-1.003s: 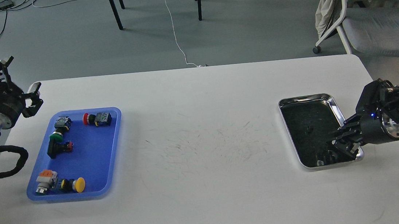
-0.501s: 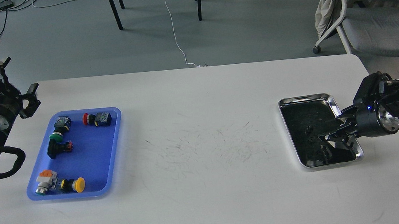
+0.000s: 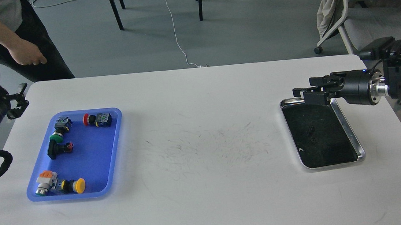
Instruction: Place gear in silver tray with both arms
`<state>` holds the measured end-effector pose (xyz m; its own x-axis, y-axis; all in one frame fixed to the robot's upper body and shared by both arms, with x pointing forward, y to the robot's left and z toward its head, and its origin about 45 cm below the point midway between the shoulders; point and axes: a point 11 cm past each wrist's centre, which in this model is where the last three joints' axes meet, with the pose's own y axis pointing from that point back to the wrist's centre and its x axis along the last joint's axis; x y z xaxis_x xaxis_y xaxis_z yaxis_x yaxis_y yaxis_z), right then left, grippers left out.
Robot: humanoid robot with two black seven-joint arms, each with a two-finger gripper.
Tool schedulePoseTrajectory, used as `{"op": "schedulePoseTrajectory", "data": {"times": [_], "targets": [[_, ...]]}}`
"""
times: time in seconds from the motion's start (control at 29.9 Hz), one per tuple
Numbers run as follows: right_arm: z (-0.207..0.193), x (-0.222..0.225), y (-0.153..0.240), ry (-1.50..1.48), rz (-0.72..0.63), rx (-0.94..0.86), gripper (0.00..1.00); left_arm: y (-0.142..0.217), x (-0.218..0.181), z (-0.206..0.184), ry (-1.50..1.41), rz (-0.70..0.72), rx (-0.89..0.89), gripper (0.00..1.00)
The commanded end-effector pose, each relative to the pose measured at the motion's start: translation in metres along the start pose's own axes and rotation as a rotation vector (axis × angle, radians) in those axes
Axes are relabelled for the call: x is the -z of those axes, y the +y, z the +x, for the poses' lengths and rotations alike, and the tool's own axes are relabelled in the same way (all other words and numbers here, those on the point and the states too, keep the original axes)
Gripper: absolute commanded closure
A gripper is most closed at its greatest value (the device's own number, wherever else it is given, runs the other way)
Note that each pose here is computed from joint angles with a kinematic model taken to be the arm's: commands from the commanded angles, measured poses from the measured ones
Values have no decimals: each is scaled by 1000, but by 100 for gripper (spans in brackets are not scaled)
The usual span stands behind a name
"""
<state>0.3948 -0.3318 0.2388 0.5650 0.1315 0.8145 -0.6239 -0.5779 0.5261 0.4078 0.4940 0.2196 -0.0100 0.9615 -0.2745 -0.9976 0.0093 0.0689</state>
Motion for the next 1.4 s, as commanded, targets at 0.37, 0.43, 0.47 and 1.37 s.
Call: {"op": "schedulePoseTrajectory", "data": {"times": [0.37,0.43,0.47,1.37], "targets": [[65,-1,7,-460,32,-438,12,4,-10,8,-16,-2,-5,1],[69,-5,10,-546,33,-482,8,3,-11,8,-17,-3,-2,1],[71,-6,11,-589,34,-504,8,4,-12,7,-16,-3,2,1],[59,24,-53,-1296,131,-633,1,-11,-36,-32,36,-29,137,1]]}}
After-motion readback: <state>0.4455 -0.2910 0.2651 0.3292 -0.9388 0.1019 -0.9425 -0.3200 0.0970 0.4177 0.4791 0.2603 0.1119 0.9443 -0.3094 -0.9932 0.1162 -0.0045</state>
